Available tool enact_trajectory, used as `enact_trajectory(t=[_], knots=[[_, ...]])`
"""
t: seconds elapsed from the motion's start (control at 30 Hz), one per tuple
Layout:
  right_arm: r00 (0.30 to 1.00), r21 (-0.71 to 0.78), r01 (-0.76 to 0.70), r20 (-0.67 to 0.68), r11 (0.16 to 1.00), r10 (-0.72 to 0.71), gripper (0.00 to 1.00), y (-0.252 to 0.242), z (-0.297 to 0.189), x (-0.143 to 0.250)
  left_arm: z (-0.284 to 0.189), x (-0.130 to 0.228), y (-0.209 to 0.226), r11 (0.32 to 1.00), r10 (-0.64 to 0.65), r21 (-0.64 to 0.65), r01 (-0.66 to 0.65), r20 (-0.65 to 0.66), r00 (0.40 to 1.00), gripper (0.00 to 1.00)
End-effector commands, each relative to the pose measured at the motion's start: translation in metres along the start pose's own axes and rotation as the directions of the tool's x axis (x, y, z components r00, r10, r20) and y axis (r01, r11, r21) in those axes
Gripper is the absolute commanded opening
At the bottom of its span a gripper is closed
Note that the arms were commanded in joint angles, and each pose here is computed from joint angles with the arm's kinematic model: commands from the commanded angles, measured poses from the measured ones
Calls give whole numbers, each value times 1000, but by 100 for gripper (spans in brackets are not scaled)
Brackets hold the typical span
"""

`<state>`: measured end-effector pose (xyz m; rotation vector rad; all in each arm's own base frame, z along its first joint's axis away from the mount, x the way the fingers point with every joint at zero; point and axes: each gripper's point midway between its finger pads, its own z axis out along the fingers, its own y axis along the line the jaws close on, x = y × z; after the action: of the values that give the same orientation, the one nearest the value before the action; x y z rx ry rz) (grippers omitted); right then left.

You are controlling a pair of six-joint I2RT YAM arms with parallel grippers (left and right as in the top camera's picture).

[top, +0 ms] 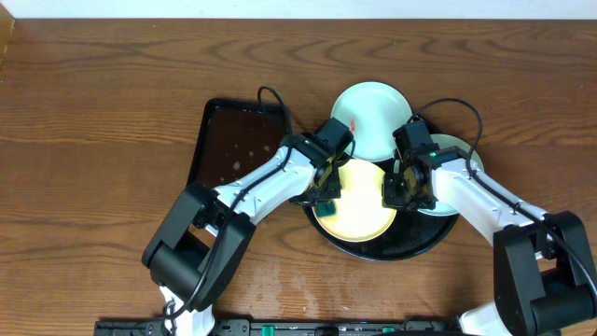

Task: Clean dirty plates on tray and stack at the side
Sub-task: 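Scrub the yellow plate with the sponge while the right gripper holds it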

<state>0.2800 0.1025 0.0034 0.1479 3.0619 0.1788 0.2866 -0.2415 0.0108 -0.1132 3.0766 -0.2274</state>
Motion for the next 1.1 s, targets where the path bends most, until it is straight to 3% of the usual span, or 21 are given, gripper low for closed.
enact_trajectory(t=[0.0, 0.23, 0.53, 0.7, 1.07], knots=[[1000, 160, -24, 23, 987, 20, 1, -31, 7, -1, 20, -10, 22, 997, -19, -73, 22, 39, 999, 7], [1000, 159, -5, 23, 987, 1, 1, -30, 7, -2, 22, -3, -56, 972, 62, 224, -67, 28, 998, 7], [1000, 159, -6, 24, 987, 2, 1, -30, 7, -2, 47, 38, -86, 943, 154, 310, -121, -87, 984, 8], [1000, 158, -6, 26, 987, 2, 1, -30, 7, -2, 46, 63, -108, 891, 275, 404, -207, -118, 954, 7], [1000, 157, -6, 30, 988, 1, 1, -30, 7, -3, 38, 82, -118, 832, 378, 488, -265, -149, 914, 8]])
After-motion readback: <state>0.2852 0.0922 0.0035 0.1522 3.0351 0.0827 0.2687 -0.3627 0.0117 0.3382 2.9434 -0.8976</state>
